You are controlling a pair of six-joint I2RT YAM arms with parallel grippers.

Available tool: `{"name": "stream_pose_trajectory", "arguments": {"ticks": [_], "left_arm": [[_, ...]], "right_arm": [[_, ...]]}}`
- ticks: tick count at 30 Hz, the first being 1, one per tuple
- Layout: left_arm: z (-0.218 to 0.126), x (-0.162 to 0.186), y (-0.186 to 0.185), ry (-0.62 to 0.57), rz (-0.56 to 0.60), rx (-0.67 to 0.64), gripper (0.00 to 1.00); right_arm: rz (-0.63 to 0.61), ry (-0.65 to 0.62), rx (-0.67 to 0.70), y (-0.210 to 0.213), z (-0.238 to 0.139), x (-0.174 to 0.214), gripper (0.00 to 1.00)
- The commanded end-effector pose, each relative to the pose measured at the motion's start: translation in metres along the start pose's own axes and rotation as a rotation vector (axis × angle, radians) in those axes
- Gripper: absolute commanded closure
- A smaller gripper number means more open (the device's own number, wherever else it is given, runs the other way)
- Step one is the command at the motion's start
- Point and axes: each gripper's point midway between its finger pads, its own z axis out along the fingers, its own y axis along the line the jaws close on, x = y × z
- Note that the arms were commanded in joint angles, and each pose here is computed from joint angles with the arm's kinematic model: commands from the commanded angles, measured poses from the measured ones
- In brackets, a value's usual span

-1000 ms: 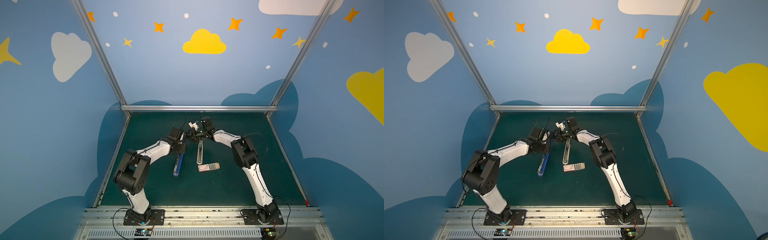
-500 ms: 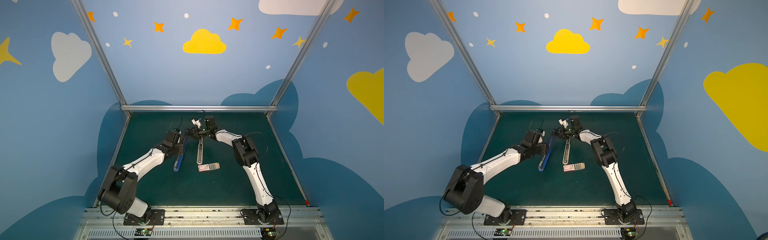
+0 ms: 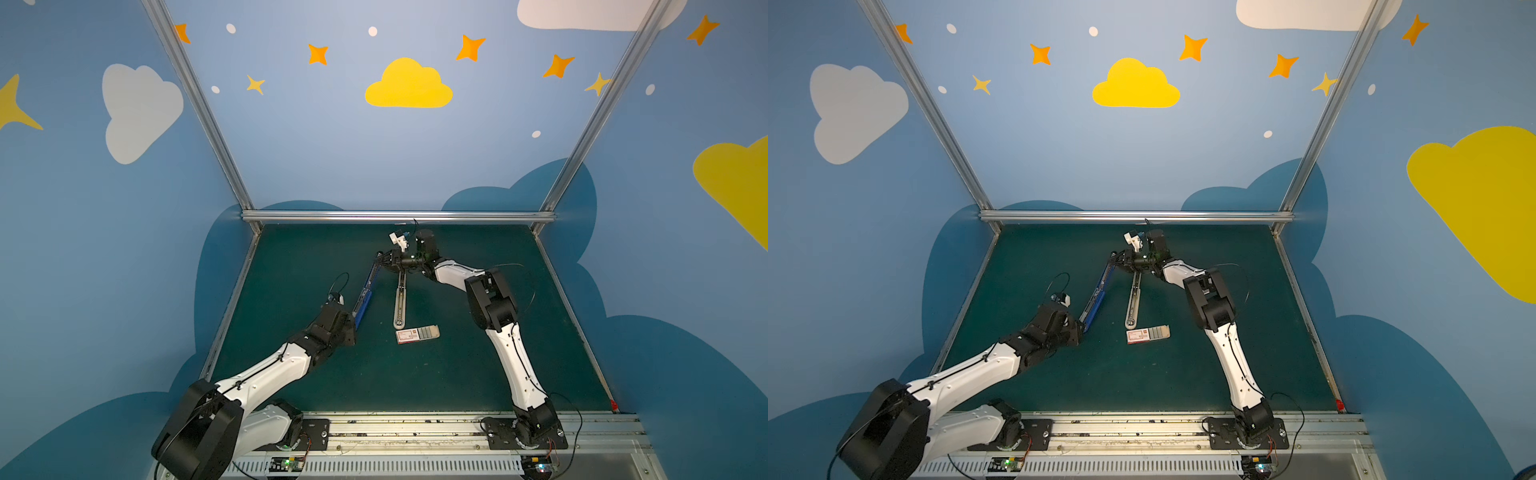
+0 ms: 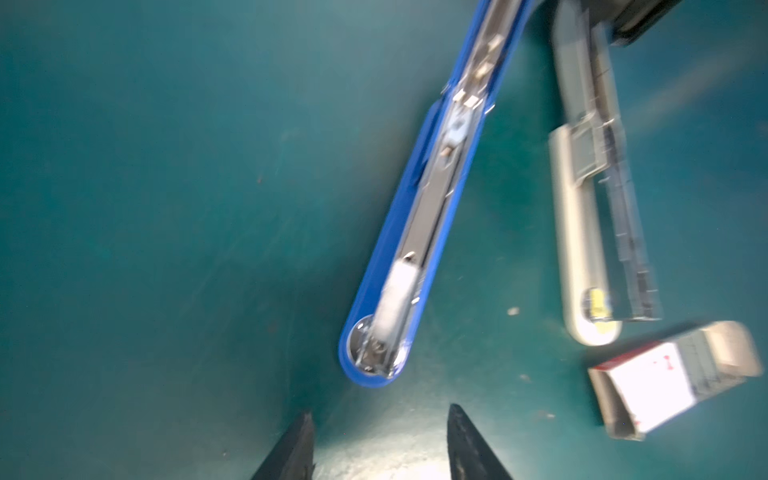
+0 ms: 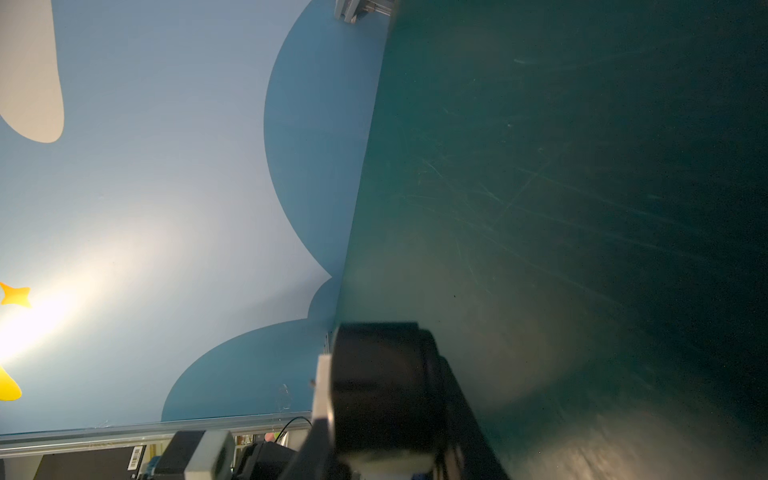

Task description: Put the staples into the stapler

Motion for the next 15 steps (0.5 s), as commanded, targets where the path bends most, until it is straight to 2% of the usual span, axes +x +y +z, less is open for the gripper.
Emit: {"name": "stream_pose_trajectory", "arguments": {"ticks": [1, 3, 6, 15], "left_arm": [[0.009, -0.016, -0.005, -0.081, -0.036, 0.012, 0.51], [0.014, -0.018, -0.009, -0.084, -0.011, 0.025, 0.53], [0.018, -0.022, -0.01, -0.087, 0.001, 0.038, 0.62], [0.034, -0.021, -0.013, -0.027, 0.008, 0.067, 0.66]], "right_arm": [[-0.042, 0.005, -0.039, 0.015, 0.002, -0.003, 0.82], [-0.039, 0.008, -0.038, 0.014, 0.002, -0.002, 0.82], [-0.041, 0.008, -0.037, 0.014, 0.002, -0.002, 0.83], [-0.039, 0.006, -0.037, 0.012, 0.004, -0.004, 0.83]]}}
